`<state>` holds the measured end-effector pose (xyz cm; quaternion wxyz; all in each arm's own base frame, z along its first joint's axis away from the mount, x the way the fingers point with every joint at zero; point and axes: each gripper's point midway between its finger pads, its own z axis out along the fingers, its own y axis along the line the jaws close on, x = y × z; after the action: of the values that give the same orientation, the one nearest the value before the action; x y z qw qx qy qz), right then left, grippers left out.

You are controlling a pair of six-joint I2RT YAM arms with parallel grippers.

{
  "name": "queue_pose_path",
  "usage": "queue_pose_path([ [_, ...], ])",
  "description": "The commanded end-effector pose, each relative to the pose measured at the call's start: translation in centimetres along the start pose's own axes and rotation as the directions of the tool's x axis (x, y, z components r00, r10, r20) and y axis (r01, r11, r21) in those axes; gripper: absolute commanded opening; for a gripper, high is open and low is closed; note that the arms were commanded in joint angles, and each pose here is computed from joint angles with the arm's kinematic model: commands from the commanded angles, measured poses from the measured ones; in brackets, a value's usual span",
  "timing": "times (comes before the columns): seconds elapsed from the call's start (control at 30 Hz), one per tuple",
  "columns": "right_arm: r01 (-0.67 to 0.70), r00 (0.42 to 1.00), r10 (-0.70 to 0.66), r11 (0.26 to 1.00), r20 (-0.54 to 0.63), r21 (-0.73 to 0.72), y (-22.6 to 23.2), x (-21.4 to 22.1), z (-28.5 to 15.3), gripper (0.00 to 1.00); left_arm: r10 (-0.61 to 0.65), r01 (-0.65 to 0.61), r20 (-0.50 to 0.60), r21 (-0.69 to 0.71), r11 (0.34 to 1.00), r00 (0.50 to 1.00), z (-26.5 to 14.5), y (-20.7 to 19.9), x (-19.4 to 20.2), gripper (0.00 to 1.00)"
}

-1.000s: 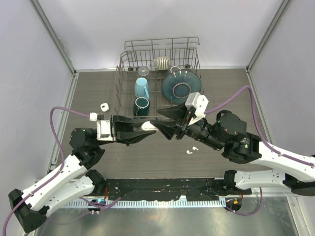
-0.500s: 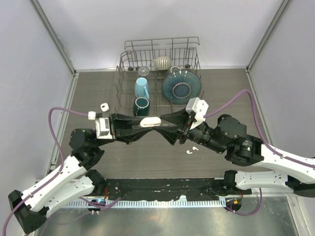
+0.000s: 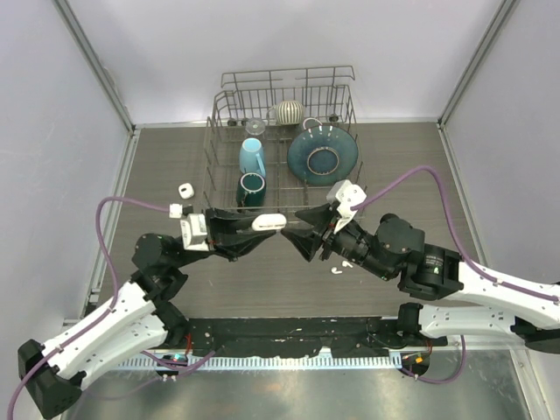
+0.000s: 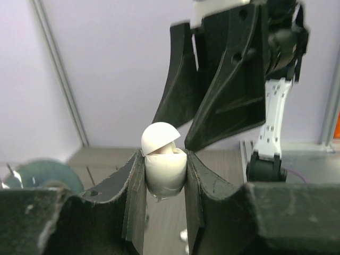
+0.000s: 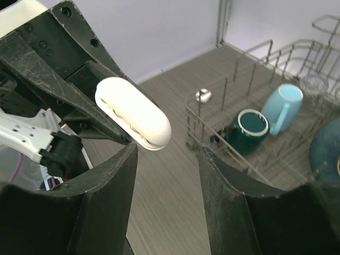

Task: Insert the wireless bluetooth earbuds into the charging case
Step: Close the charging case, then open the charging case.

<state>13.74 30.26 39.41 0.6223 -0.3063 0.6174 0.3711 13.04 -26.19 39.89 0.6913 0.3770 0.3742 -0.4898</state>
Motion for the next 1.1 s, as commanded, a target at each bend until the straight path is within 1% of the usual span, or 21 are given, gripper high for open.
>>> queue_pose_path([
  [0.0,-0.126,0.992,0.126,0.981,0.013,0.147,-2.4,1.4,-0.7,0.56,-0.025,0.022,-0.033,-0.091,0.996,0.999,-1.7,1.0,3.8,0.00],
  [0.03,-0.134,0.991,0.136,0.974,0.000,0.184,-3.0,2.4,-1.0,0.56,-0.066,0.060,-0.048,-0.123,0.991,0.997,-2.4,1.1,5.4,0.00],
  [0.1,-0.161,0.986,0.165,0.962,-0.001,0.219,-3.7,3.1,-1.3,0.57,-0.077,0.071,-0.043,-0.125,0.990,0.996,-2.9,0.9,6.2,0.00],
  [0.13,-0.187,0.981,0.194,0.950,-0.002,0.251,-4.3,3.8,-1.6,0.57,-0.110,0.102,-0.057,-0.141,0.985,0.992,-3.4,0.8,7.5,0.00],
  [0.2,-0.213,0.975,0.222,0.934,0.002,0.286,-5.0,4.5,-1.9,0.58,-0.134,0.121,-0.071,-0.155,0.980,0.988,-3.9,0.8,8.5,0.00],
  [0.23,-0.240,0.968,0.249,0.923,0.006,0.300,-5.2,5.0,-2.2,0.59,-0.154,0.136,-0.098,-0.169,0.976,0.983,-4.5,0.7,10.0,0.00],
  [0.33,-0.264,0.961,0.277,0.896,0.016,0.356,-6.6,6.0,-2.5,0.60,-0.214,0.177,-0.140,-0.239,0.955,0.967,-5.8,1.1,12.7,0.00],
  [0.4,-0.292,0.952,0.304,0.880,0.027,0.374,-7.1,6.1,-2.7,0.60,-0.282,0.220,-0.170,-0.309,0.925,0.944,-6.6,1.7,14.8,0.00],
  [0.47,-0.311,0.945,0.325,0.869,0.030,0.385,-7.3,6.5,-2.9,0.60,-0.366,0.266,-0.236,-0.369,0.891,0.900,-7.5,1.8,17.6,0.00],
  [0.57,-0.324,0.940,0.339,0.857,0.036,0.400,-7.7,7.1,-3.1,0.61,-0.447,0.312,-0.277,-0.418,0.853,0.851,-8.0,1.8,19.8,0.00],
  [0.63,-0.336,0.936,0.351,0.849,0.039,0.409,-7.9,7.4,-3.2,0.61,-0.505,0.329,-0.340,-0.459,0.825,0.793,-8.4,1.7,22.0,0.00],
  [0.67,-0.336,0.935,0.352,0.849,0.037,0.409,-7.9,7.5,-3.2,0.61,-0.520,0.330,-0.365,-0.469,0.819,0.772,-8.5,1.6,22.7,0.00],
  [0.73,-0.340,0.933,0.358,0.849,0.034,0.403,-7.8,7.7,-3.1,0.61,-0.546,0.296,-0.449,-0.513,0.806,0.708,-8.8,1.6,24.8,0.00],
  [0.77,-0.340,0.933,0.358,0.850,0.032,0.403,-7.8,7.7,-3.1,0.61,-0.547,0.273,-0.480,-0.528,0.804,0.686,-9.0,1.5,25.5,0.00],
  [0.8,-0.339,0.933,0.358,0.850,0.030,0.402,-7.8,7.8,-3.0,0.61,-0.557,0.242,-0.525,-0.551,0.799,0.643,-9.5,1.4,27.1,0.00],
  [0.83,-0.340,0.933,0.359,0.850,0.029,0.403,-7.8,7.9,-3.0,0.61,-0.544,0.197,-0.571,-0.557,0.807,0.614,-9.4,1.2,27.5,0.00],
  [0.9,-0.339,0.933,0.359,0.849,0.028,0.405,-7.9,7.9,-3.1,0.61,-0.554,0.151,-0.618,-0.581,0.800,0.557,-9.6,1.2,28.8,0.00],
  [0.93,-0.340,0.932,0.361,0.848,0.027,0.407,-7.9,8.1,-3.1,0.61,-0.573,0.122,-0.655,-0.600,0.791,0.493,-9.8,1.0,30.0,0.00],
  [1.0,-0.339,0.933,0.360,0.845,0.029,0.414,-8.1,8.1,-3.1,0.61,-0.600,0.089,-0.678,-0.628,0.773,0.424,-10.2,1.1,31.2,0.00],
  [1.03,-0.340,0.932,0.361,0.844,0.030,0.414,-8.1,8.1,-3.1,0.61,-0.616,0.070,-0.707,-0.636,0.769,0.346,-10.7,0.7,32.6,0.00],
  [1.07,-0.342,0.932,0.360,0.842,0.037,0.418,-8.3,8.0,-3.2,0.61,-0.631,0.063,-0.712,-0.647,0.760,0.309,-10.9,0.6,33.2,0.00],
])
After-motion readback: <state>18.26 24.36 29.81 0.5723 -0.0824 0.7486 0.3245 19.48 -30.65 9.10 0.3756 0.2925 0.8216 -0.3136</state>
